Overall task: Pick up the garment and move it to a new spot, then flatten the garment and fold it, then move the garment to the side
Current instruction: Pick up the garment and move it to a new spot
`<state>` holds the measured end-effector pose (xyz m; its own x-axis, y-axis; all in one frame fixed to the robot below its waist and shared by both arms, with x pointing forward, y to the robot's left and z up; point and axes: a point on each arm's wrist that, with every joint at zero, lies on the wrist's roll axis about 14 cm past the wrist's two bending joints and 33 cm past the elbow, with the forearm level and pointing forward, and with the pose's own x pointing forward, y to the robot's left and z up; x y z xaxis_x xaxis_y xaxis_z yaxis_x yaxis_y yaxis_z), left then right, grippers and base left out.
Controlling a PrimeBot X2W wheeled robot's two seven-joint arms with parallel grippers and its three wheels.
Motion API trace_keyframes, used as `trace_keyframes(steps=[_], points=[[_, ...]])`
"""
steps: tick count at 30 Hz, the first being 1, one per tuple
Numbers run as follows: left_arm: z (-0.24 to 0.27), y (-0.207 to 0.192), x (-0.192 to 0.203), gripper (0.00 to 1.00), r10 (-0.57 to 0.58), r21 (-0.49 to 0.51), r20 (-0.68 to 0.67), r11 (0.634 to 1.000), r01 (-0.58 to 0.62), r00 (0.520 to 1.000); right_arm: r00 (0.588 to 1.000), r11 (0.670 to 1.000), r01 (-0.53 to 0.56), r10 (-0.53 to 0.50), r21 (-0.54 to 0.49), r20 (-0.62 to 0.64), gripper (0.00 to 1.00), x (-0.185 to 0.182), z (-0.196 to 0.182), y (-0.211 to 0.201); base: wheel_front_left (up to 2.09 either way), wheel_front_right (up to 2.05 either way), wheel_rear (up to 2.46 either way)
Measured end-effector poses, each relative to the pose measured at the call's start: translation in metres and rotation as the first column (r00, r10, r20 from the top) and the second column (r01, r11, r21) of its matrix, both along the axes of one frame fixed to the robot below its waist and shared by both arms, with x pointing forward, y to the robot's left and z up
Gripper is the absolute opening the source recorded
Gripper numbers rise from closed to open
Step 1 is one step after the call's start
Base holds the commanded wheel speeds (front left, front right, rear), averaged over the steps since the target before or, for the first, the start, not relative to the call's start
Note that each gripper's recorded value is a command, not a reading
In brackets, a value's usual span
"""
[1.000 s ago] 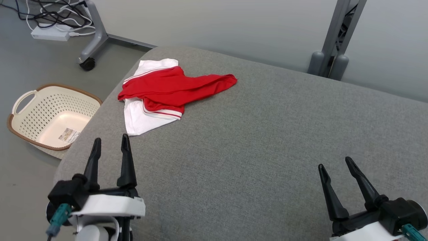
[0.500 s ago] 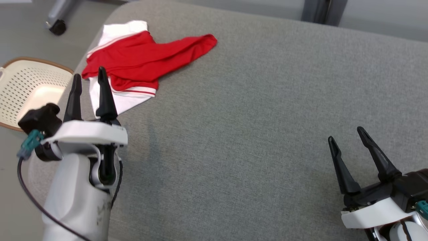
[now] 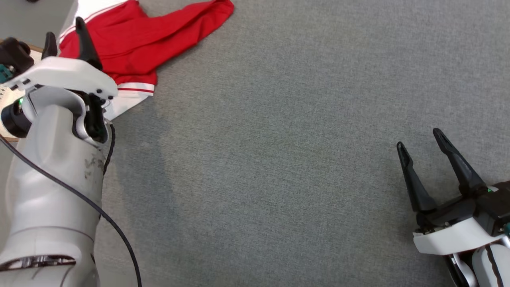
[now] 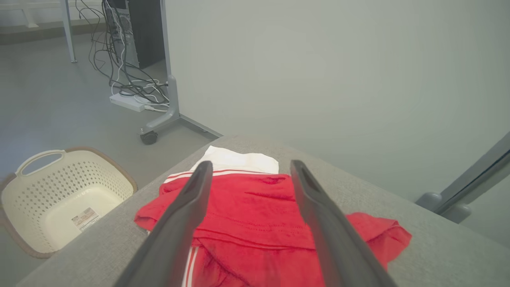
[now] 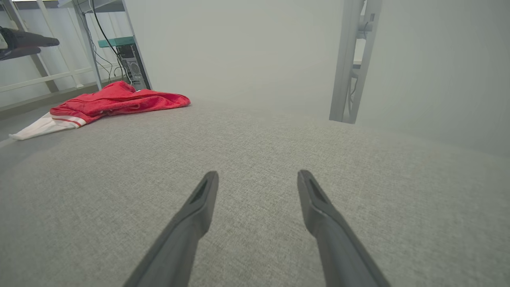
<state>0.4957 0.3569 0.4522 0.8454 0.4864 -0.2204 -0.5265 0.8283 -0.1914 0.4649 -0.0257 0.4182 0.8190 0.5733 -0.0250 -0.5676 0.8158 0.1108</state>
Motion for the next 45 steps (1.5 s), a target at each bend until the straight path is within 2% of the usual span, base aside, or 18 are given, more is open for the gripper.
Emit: trace_keyframes(steps=[10,15,23,25,29,35,40,45], points=[[-0.064,-0.004,0.008,1.00,0.016,-0.117,-0.271,0.992,-0.050,0.962,0.999,0.999,0.041,-0.041,0.006,-0.023,1.00,0.012,-0.015,-0.009,0.00,0.00,0.00],[-0.098,-0.014,0.000,1.00,-0.037,-0.168,-0.432,0.985,-0.040,0.901,0.998,0.999,0.053,-0.053,0.007,-0.035,1.00,0.015,-0.022,-0.012,0.00,0.00,0.00],[-0.116,-0.021,-0.007,1.00,-0.097,-0.191,-0.521,0.982,-0.005,0.848,0.997,0.998,0.062,-0.061,0.009,-0.036,1.00,0.019,-0.025,-0.014,0.00,0.00,0.00],[-0.116,-0.021,-0.008,0.00,-0.095,-0.187,-0.522,0.982,-0.004,0.848,0.998,0.998,0.060,-0.059,0.011,-0.036,1.00,0.020,-0.026,-0.013,0.00,0.00,0.00],[-0.110,-0.020,-0.007,0.00,-0.087,-0.158,-0.464,0.987,0.014,0.881,0.998,0.999,0.048,-0.047,0.018,-0.037,1.00,0.019,-0.025,-0.007,0.00,0.00,0.00],[-0.070,-0.013,0.010,0.00,-0.065,-0.048,-0.248,0.997,0.055,0.967,0.999,0.999,0.043,-0.042,0.031,-0.034,1.00,0.017,-0.018,-0.001,0.00,0.00,0.00],[-0.038,-0.009,0.014,0.00,-0.081,-0.001,-0.133,0.997,0.081,0.988,0.999,0.998,0.048,-0.046,0.044,-0.028,1.00,0.012,-0.006,0.001,0.00,0.00,0.00],[0.022,-0.009,0.023,0.00,-0.106,0.104,0.038,0.989,0.102,0.994,0.998,0.997,0.058,-0.057,0.057,-0.011,1.00,0.005,0.009,0.001,0.00,0.00,0.00]])
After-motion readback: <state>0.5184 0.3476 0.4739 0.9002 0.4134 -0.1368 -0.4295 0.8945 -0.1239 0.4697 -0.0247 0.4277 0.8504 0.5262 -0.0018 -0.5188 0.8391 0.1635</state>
